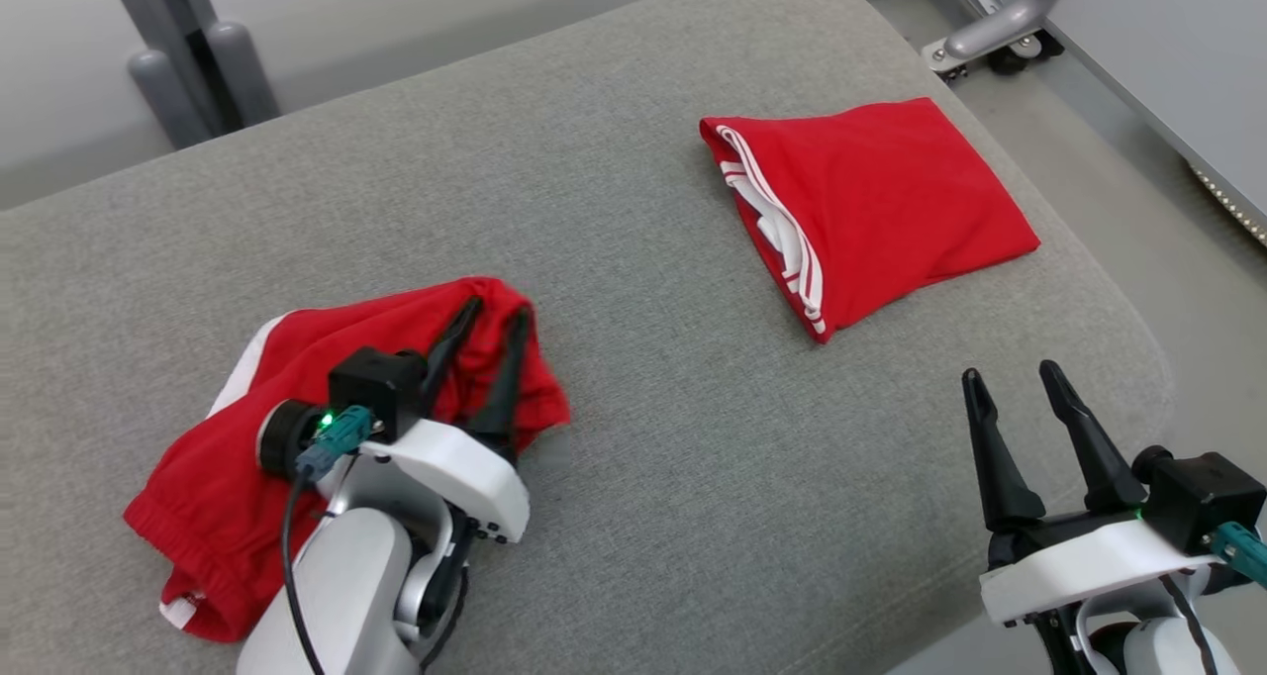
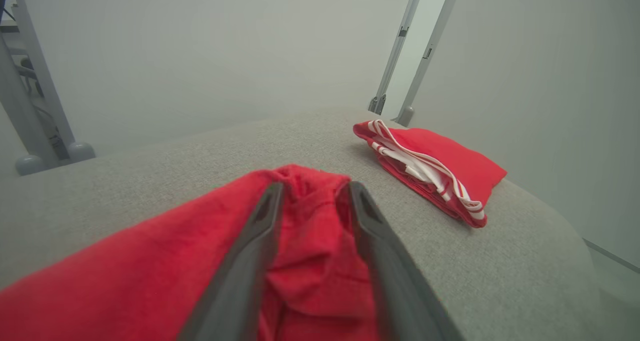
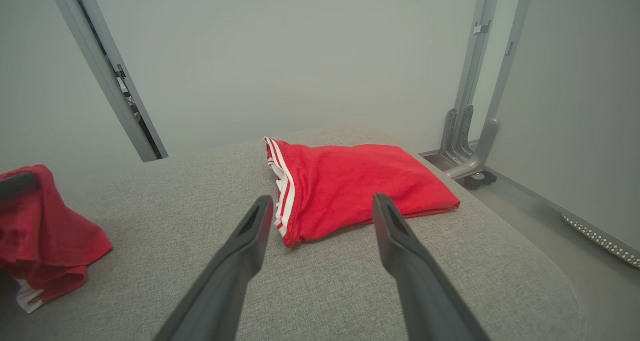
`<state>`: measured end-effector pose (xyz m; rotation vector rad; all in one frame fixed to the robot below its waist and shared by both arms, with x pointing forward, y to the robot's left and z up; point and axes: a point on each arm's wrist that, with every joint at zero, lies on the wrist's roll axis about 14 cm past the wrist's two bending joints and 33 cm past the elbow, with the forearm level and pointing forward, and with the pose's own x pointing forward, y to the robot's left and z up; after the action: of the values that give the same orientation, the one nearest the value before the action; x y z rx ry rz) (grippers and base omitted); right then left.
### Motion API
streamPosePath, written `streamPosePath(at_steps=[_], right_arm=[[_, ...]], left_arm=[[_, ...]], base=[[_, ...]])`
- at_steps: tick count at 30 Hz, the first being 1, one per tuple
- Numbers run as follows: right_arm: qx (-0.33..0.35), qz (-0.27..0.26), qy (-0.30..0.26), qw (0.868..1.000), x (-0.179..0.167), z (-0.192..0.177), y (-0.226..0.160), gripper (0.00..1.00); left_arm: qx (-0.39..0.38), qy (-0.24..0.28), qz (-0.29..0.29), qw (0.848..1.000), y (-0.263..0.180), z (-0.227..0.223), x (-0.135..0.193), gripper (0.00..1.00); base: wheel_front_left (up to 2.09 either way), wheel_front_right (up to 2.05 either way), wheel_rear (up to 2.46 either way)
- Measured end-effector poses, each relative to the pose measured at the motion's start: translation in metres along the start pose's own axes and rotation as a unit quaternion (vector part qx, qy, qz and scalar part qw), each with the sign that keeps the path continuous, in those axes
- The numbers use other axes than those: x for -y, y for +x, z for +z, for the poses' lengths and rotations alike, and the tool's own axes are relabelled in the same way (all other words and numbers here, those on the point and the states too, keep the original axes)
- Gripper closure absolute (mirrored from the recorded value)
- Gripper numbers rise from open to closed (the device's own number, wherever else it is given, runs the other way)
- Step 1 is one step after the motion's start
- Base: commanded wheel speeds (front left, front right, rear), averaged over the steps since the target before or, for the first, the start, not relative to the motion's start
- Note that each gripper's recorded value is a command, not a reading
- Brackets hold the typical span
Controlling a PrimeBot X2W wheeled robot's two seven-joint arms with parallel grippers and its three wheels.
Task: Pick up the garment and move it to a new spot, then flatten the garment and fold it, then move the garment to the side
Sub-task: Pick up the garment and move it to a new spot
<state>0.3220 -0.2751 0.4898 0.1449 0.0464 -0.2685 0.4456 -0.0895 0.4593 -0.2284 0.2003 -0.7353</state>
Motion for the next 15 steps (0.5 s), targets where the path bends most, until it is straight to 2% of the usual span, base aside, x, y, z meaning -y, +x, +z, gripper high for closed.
streamPosePath(at_steps=[3,8,15], right_arm=[[0.003,0.007,0.002,1.0,-0.004,0.001,0.005,0.0],[0.007,0.033,0.006,0.999,-0.02,0.002,0.014,0.0],[0.008,0.077,0.011,0.997,-0.051,0.0,0.029,0.0]], left_arm=[[0.008,-0.01,-0.007,1.0,-0.001,0.005,0.005,0.0],[0.046,-0.019,0.007,0.999,-0.012,0.025,-0.005,0.0],[0.125,-0.01,0.08,0.989,-0.045,0.068,-0.052,0.0]], base=[[0.0,0.0,0.0],[0.0,0.0,0.0],[0.0,0.0,0.0]])
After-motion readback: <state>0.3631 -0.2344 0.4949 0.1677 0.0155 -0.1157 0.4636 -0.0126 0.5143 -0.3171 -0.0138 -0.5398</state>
